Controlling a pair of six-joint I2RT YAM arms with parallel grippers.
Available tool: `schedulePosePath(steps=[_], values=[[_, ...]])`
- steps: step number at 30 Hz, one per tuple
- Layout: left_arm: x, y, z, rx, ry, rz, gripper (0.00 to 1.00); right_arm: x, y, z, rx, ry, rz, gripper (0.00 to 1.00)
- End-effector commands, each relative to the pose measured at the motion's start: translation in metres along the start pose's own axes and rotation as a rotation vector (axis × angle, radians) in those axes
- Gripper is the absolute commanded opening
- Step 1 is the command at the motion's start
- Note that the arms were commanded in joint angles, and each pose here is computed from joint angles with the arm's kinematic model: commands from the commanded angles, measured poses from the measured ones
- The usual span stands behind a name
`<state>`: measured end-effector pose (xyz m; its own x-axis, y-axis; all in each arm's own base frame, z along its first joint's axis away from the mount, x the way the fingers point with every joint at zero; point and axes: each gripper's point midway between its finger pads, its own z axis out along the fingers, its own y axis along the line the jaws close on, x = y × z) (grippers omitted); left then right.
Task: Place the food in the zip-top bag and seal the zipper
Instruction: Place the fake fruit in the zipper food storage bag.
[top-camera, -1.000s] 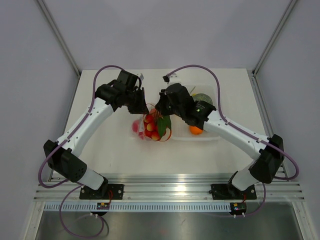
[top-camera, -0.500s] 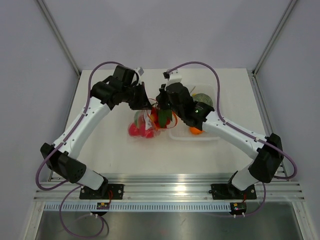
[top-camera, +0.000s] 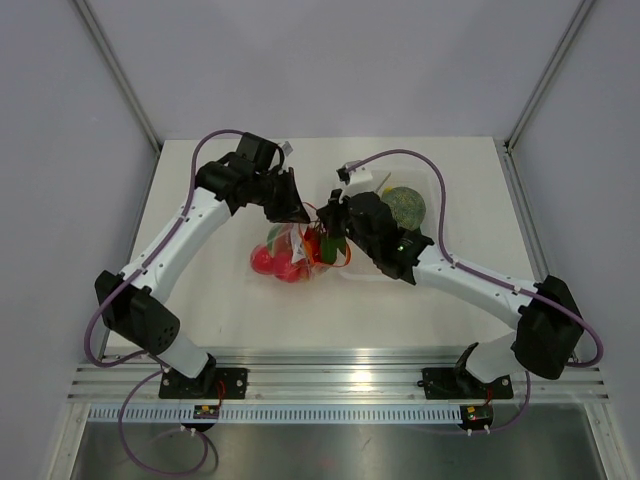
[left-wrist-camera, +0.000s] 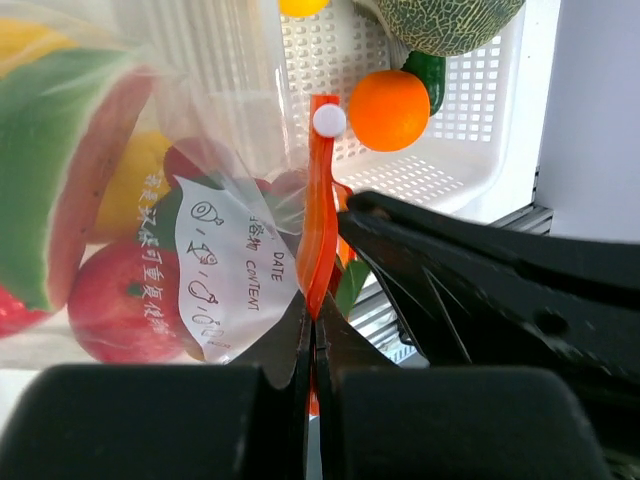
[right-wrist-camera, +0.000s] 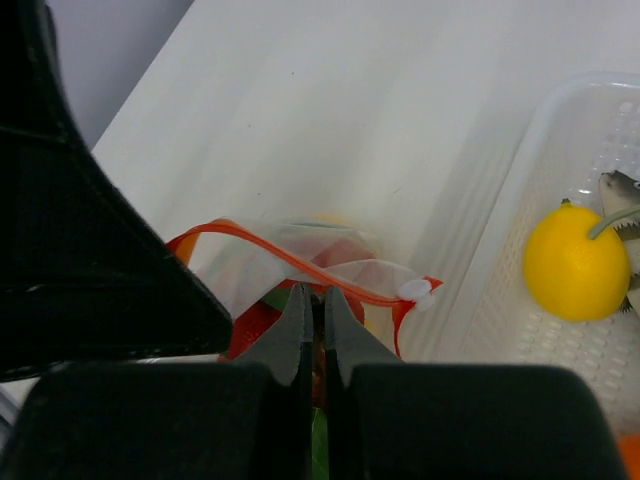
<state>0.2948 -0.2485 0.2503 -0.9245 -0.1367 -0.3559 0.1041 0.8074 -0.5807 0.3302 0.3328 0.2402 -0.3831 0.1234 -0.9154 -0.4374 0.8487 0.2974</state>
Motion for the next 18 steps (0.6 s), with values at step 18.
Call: schedulePosePath(steps=[18], values=[[-0.018,-0.030,0.006,0.142,-0.020,-0.004,0.00,0.011,0.024,-0.002,-0.108,-0.016,0.075,0.00]])
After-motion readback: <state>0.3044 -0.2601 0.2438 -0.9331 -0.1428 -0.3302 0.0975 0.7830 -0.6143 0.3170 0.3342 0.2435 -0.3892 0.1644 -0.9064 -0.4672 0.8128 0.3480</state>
